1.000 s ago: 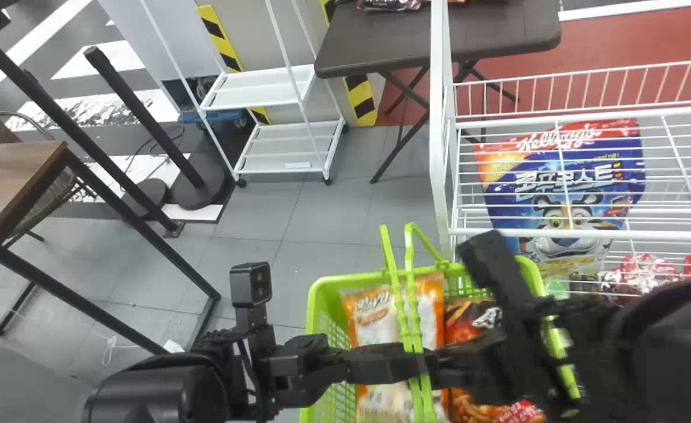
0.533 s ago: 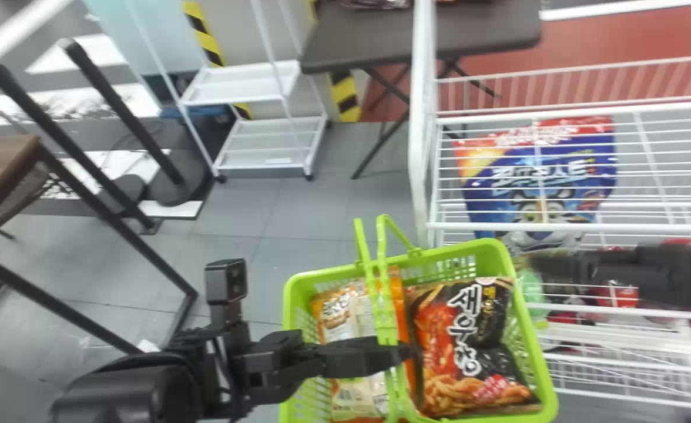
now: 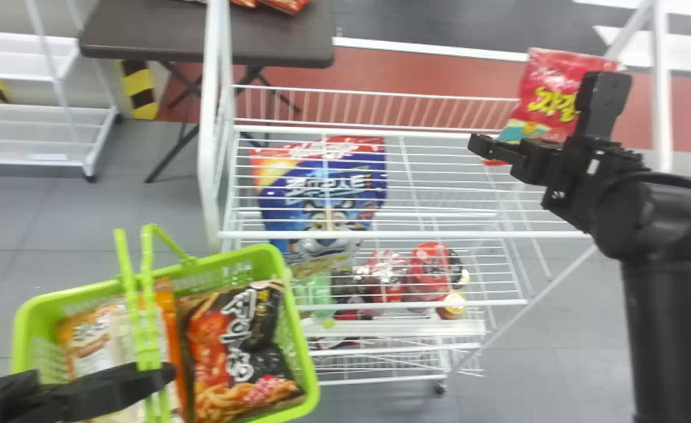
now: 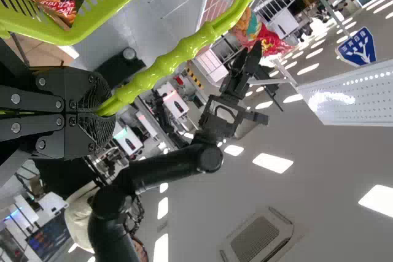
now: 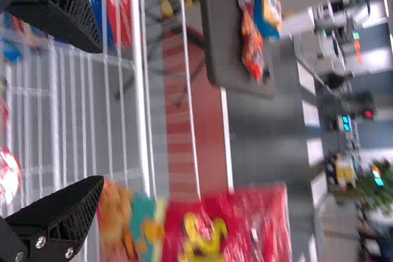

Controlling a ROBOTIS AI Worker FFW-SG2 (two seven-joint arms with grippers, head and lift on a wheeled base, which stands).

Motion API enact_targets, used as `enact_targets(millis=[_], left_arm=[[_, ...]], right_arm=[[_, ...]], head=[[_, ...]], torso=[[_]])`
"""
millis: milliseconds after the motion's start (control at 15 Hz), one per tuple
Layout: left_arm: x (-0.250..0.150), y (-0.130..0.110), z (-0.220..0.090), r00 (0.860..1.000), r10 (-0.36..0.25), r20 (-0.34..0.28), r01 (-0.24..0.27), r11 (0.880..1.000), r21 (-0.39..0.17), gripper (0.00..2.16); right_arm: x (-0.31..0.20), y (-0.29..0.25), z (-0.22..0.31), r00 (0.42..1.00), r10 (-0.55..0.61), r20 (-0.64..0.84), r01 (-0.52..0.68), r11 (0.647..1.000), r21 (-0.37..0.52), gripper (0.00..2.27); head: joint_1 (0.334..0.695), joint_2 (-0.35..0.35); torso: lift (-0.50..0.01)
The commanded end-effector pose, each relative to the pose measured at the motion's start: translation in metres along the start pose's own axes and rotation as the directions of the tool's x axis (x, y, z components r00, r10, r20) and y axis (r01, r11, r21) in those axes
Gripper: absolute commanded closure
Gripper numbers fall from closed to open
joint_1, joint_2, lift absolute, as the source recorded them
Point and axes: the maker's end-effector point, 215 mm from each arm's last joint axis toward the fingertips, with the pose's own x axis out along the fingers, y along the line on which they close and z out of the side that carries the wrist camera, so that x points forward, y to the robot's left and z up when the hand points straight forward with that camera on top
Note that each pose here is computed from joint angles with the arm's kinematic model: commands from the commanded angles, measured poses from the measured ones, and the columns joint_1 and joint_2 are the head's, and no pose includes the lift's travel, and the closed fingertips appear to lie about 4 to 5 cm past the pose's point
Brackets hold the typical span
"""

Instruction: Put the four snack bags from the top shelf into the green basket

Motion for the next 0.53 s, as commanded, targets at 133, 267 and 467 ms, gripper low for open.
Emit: enact_targets(millis=[133, 267, 467], left_arm=[[-0.005, 0.004, -0.004, 1.000, 0.000, 0.009, 0.001, 1.000, -0.007, 2.15], [-0.005, 0.004, -0.004, 1.000, 0.000, 0.010, 0.000, 1.000, -0.006, 2.15], [-0.010, 0.009, -0.007, 1.000, 0.013, 0.018, -0.012, 1.000, -0.018, 2.15]], right_arm=[[0.041, -0.068, 0.018, 0.989, -0.138, 0.051, 0.140, 0.989, -0.052, 0.07], [0.060, -0.077, 0.040, 0.979, -0.162, 0.121, 0.176, 0.978, -0.115, 0.08], [0.076, -0.078, 0.040, 0.982, -0.150, 0.111, 0.164, 0.978, -0.130, 0.72]], head=[[0.695, -0.276], [0.695, -0.296], [0.695, -0.309]], torso=[[-0.003], [-0.003], [-0.003]])
